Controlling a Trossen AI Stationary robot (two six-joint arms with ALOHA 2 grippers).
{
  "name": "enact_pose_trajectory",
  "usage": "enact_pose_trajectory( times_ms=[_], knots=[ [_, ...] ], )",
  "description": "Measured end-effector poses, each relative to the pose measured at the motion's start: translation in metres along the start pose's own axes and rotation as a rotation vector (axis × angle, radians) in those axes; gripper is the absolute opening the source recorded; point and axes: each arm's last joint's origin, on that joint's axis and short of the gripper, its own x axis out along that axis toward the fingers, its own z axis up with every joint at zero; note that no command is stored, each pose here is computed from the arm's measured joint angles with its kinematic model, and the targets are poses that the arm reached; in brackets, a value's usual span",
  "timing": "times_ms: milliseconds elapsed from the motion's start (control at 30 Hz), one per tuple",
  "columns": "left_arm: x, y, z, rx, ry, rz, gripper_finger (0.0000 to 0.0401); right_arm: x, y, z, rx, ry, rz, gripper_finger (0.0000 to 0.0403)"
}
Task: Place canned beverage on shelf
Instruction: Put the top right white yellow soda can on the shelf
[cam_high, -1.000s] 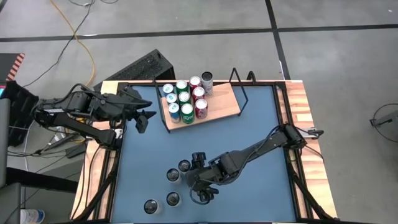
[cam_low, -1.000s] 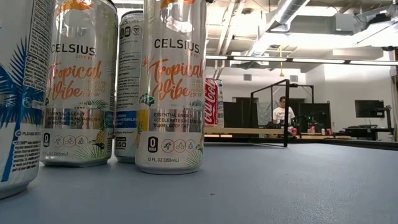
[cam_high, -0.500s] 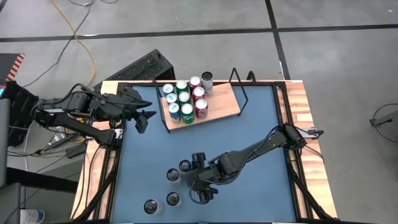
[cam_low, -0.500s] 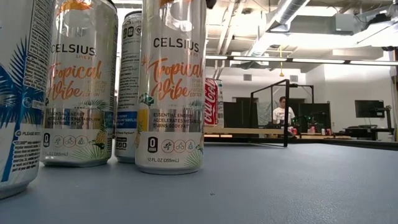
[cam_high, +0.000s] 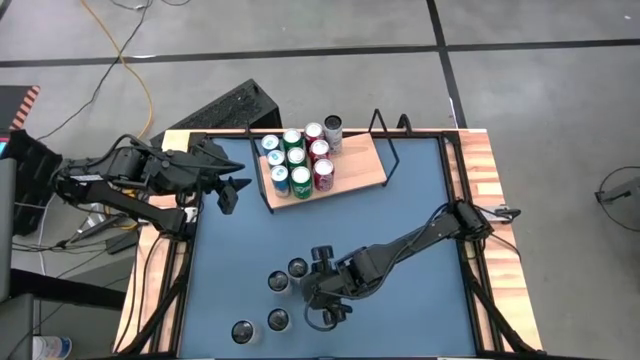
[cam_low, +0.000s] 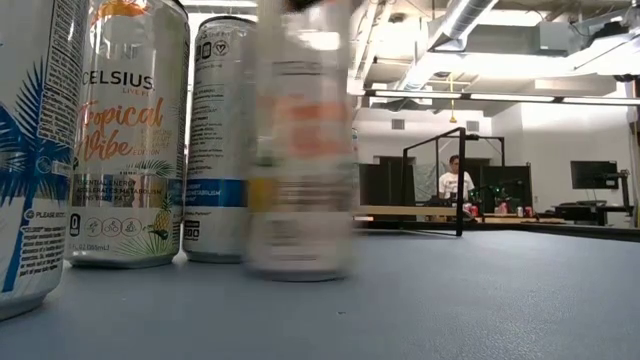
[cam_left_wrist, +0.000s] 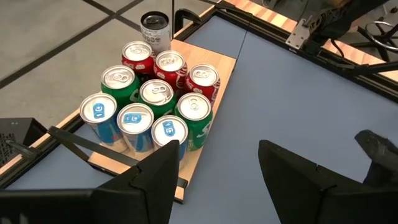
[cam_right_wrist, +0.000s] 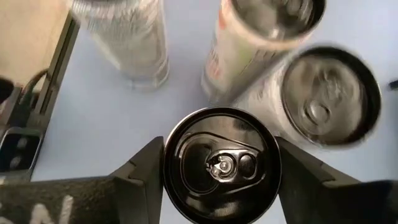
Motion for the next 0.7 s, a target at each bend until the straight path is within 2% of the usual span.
enact_pose_trajectory(
  times_ms=[200, 333, 467, 700],
  knots=[
    [0.000, 0.000, 0.000, -0.001, 0.000, 0.000, 0.0206, -0.039, -0.008, -0.006, -0.044, 0.084, -0.008, 0.0221],
    [0.000, 0.000, 0.000, 0.000, 0.000, 0.000, 0.0206, -0.080, -0.029, -0.013, -0.082, 0.099, -0.088, 0.0221],
    [0.000, 0.000, 0.000, 0.001, 0.000, 0.000, 0.0206, -0.126, -0.071, -0.021, -0.063, 0.083, -0.142, 0.0222],
    [0.000, 0.000, 0.000, -0.001, 0.001, -0.002, 0.0206, -0.215, -0.170, -0.054, 0.043, -0.030, -0.341, 0.0222]
  ],
)
